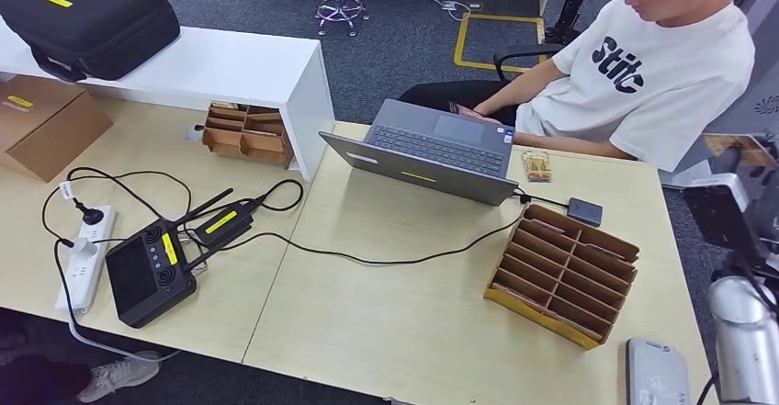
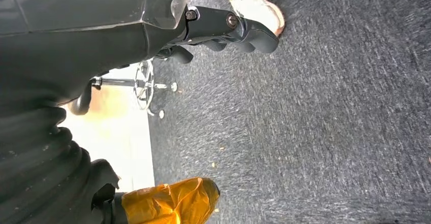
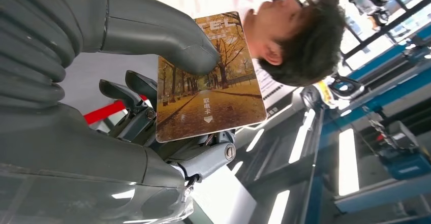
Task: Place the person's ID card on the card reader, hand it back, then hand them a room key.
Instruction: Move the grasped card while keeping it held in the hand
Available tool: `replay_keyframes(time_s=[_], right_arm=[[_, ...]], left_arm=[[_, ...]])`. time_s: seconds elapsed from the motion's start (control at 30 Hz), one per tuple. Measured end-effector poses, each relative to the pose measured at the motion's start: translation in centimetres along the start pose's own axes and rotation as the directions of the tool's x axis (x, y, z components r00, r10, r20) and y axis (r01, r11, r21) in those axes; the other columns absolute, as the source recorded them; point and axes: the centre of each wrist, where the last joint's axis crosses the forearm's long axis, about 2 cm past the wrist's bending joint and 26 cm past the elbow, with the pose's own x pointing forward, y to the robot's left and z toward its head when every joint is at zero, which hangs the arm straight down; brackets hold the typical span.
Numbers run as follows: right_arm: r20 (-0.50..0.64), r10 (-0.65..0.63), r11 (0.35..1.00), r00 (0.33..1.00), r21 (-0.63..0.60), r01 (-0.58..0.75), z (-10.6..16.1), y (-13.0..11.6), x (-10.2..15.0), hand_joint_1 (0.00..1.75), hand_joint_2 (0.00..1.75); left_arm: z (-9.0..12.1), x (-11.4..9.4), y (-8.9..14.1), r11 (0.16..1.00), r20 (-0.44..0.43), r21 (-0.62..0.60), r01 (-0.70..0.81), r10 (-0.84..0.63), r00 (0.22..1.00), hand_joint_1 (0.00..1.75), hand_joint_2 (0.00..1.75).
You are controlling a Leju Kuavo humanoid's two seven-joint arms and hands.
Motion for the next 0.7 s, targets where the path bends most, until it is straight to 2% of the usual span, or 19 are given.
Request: replay_keyframes(time_s=[0.1,0.37,0.53,0.7], right_arm=[[-0.022,0.004,1.000,1.000,0.003,-0.004,1.3,-0.4,-0.8,1.75,1.75],[-0.037,-0.008,1.000,0.999,0.009,0.009,2.4,-1.0,-1.3,1.75,1.75],[-0.068,-0.092,0.990,0.993,0.100,0.099,4.7,-1.2,-2.3,1.75,1.75],[-0.106,-0.212,0.940,0.972,0.249,0.232,6.7,-2.3,-4.1,1.75,1.75]], left_arm=[[0.0,0.0,0.0,1.000,-0.006,0.000,-0.006,0.006,1.000,0.00,1.75],[0.0,-0.1,0.0,1.000,-0.009,-0.002,-0.022,0.022,1.000,0.00,1.75],[0.0,-0.2,0.0,0.999,-0.011,-0.004,-0.039,0.038,0.999,0.00,1.75],[0.0,-0.3,0.0,0.998,-0.012,-0.006,-0.056,0.056,0.998,0.00,1.75]])
